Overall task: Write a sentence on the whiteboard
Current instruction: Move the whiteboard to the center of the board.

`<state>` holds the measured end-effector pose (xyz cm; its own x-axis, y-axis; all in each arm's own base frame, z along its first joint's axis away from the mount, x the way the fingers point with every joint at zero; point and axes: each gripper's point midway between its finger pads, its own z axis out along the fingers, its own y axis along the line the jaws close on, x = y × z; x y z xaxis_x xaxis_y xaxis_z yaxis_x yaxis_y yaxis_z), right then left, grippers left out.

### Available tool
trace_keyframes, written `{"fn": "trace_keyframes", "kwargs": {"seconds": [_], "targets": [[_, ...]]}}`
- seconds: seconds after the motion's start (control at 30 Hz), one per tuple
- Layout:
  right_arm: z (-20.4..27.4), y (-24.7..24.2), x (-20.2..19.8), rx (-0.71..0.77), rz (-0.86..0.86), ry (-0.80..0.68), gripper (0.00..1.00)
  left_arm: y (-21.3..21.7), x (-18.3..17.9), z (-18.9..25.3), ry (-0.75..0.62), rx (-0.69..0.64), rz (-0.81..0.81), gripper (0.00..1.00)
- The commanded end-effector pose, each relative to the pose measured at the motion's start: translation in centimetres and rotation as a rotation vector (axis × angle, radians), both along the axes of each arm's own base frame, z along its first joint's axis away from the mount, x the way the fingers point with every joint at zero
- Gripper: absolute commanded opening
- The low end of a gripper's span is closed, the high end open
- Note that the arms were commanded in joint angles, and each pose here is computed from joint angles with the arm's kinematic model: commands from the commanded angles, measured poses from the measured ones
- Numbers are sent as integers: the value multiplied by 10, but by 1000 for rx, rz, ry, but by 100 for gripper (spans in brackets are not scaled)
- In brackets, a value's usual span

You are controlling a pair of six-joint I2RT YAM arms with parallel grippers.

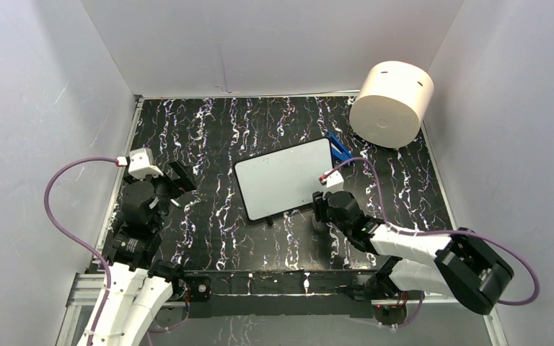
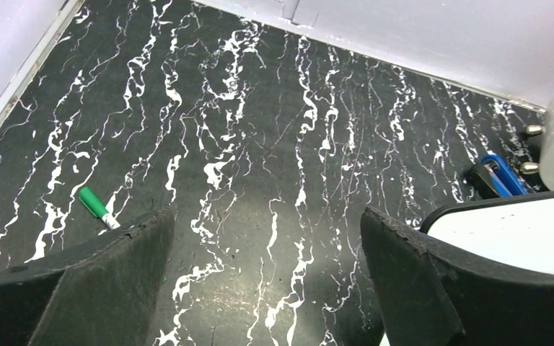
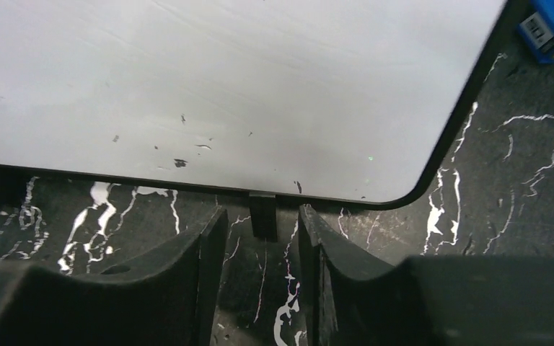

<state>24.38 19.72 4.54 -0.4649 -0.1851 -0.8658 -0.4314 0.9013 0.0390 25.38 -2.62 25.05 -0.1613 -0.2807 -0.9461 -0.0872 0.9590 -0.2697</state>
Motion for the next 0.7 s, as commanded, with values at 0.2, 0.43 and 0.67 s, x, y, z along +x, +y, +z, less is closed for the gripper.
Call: {"fn": "trace_keyframes", "kwargs": {"seconds": [0.2, 0.43, 0.67], "targets": [[47, -4, 0, 131, -8, -149, 64, 11, 20, -35, 113, 12, 90, 96], [64, -13, -3, 166, -26, -203, 78, 36, 29, -77, 323, 7, 229, 98], [78, -31, -5, 207, -89, -271, 98, 54, 37, -125, 556, -77, 302, 97]]}}
